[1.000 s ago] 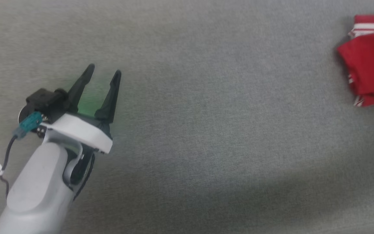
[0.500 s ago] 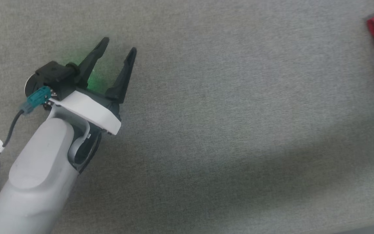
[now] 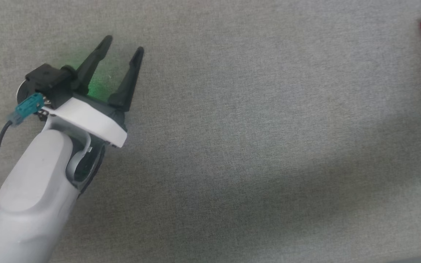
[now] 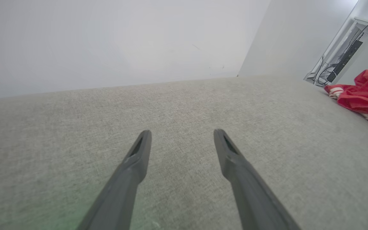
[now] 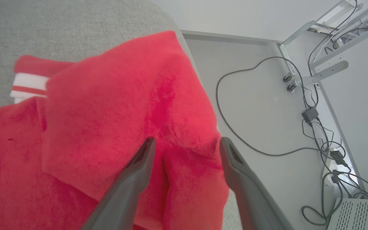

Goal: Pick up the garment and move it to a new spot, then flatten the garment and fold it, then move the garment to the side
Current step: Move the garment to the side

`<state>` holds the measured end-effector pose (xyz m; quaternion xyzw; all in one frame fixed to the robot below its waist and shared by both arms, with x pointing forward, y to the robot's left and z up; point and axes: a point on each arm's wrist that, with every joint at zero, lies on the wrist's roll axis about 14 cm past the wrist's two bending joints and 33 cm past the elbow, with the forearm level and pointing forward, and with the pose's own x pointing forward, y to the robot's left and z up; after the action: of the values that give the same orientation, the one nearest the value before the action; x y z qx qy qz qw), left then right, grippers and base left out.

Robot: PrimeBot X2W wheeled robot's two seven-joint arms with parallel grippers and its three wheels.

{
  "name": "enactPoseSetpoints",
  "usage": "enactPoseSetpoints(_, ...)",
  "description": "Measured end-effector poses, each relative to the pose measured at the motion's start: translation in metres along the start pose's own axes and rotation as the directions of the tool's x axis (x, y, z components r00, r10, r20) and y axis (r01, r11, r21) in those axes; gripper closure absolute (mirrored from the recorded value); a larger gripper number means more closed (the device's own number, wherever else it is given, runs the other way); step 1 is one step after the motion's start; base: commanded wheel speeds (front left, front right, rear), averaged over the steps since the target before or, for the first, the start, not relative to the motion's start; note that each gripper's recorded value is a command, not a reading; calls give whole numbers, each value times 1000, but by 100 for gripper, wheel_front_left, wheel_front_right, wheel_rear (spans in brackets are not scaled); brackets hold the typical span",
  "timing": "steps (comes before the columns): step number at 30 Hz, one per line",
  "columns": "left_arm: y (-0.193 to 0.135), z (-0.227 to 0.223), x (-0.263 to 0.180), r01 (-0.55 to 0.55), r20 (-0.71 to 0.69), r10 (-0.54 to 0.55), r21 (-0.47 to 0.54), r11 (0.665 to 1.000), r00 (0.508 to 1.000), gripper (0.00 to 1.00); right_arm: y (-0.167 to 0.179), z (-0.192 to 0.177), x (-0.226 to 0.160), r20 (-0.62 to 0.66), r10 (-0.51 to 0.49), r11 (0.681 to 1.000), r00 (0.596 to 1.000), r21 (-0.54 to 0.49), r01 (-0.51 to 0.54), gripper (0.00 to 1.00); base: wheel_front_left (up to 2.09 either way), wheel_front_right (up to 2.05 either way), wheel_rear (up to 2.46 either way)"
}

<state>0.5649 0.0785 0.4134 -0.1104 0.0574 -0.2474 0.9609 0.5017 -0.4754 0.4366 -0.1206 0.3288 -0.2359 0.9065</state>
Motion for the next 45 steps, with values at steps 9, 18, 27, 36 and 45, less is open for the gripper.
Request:
enactPoseSetpoints(9, 1, 21, -15, -21, 31, 20, 12, 1000, 999, 0, 4, 29, -16, 95, 24, 999, 995, 38, -28, 0, 0, 0, 0)
enactPoseSetpoints(18, 5, 44, -42, -73, 66, 72, 19, 997, 995, 0, 27, 54, -37, 198, 95, 989, 976, 93, -115, 0, 0, 0, 0)
enactPoseSetpoints(27, 20, 71, -88, -176, 110, 174, 10, 984, 979, 0, 63, 81, -75, 346, 201, 959, 916, 123, -257, 0, 0, 0, 0)
enactPoseSetpoints(36, 39, 87, -156, -304, 136, 301, 6, 953, 944, 0, 100, 87, -124, 489, 311, 905, 815, 110, -412, 0, 0, 0, 0)
enactPoseSetpoints(45, 63, 101, -234, -459, 195, 452, -10, 888, 871, 0, 128, 68, -171, 595, 377, 837, 710, 108, -536, 0, 0, 0, 0)
